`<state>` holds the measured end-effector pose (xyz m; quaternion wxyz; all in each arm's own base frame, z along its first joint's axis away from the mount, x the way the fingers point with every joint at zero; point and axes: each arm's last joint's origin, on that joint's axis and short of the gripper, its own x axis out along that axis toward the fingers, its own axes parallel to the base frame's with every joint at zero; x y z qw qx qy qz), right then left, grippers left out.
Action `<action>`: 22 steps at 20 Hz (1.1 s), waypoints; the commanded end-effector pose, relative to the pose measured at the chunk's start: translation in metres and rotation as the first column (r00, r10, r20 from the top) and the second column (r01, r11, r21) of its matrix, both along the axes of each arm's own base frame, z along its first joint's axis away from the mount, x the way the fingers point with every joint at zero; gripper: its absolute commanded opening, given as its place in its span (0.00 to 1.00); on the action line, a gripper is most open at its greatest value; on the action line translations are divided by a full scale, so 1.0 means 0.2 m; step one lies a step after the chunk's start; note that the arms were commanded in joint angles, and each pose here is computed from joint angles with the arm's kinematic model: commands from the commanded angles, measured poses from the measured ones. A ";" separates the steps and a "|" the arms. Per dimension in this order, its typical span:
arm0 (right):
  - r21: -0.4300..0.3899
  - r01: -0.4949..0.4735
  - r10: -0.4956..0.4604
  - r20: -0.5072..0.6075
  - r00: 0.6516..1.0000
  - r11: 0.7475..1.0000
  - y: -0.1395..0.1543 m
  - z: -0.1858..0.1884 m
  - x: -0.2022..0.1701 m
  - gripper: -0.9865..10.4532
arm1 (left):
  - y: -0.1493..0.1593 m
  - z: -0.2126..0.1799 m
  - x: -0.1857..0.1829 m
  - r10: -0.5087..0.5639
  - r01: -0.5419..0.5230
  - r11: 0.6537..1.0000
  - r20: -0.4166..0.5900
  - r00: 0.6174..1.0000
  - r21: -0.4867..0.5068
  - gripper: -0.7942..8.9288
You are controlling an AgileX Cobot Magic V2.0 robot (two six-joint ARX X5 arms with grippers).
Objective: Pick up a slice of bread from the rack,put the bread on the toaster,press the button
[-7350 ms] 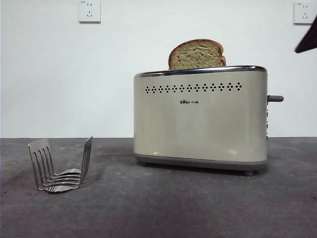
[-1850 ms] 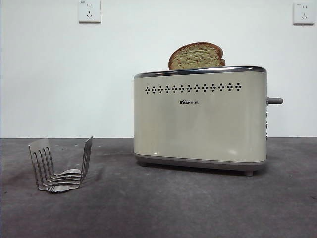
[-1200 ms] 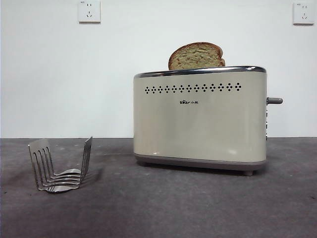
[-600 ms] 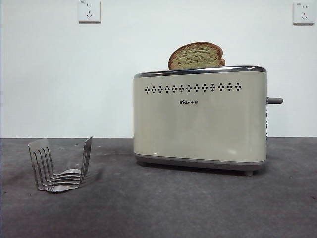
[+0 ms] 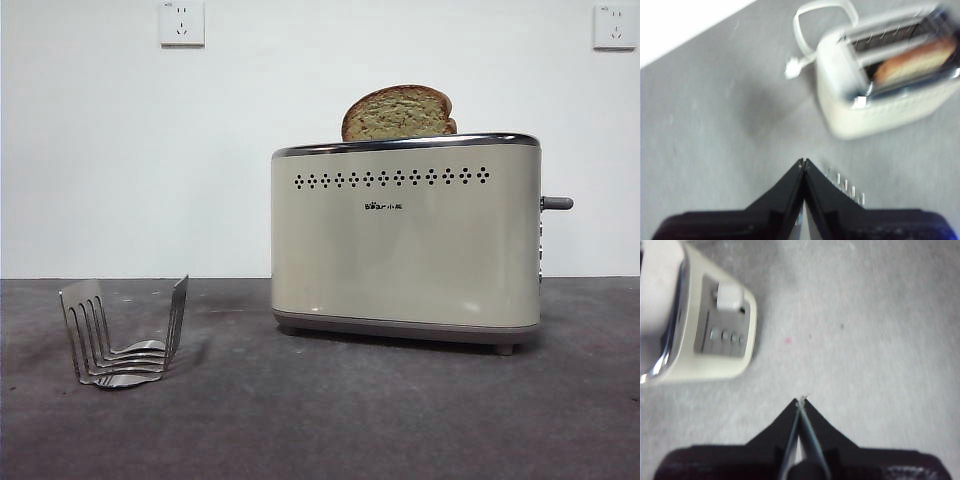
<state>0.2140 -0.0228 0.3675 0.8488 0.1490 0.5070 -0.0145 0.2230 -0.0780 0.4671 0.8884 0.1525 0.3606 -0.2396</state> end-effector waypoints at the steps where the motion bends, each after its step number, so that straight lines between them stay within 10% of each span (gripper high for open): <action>1: -0.010 -0.006 0.007 0.040 0.999 1.000 -0.01 -0.02 0.08 0.09 | 0.09 -0.19 -0.02 0.048 -0.048 0.999 0.009 0.999 -0.002 0.08; 6: -0.036 0.000 0.008 0.211 0.977 0.999 -0.03 -0.01 0.22 0.09 | 0.29 -0.73 -0.23 0.209 -0.162 0.971 0.290 0.934 -0.178 0.08; 11: -0.065 0.013 0.013 0.397 0.918 0.998 -0.04 0.05 0.31 0.09 | 0.38 -1.28 -0.47 0.491 -0.379 0.857 0.332 0.805 -0.348 0.08; 22: -0.072 0.019 0.016 0.450 0.893 0.997 -0.04 0.07 0.32 0.09 | 0.40 -1.59 -0.63 0.587 -0.420 0.803 0.433 0.685 -0.424 0.08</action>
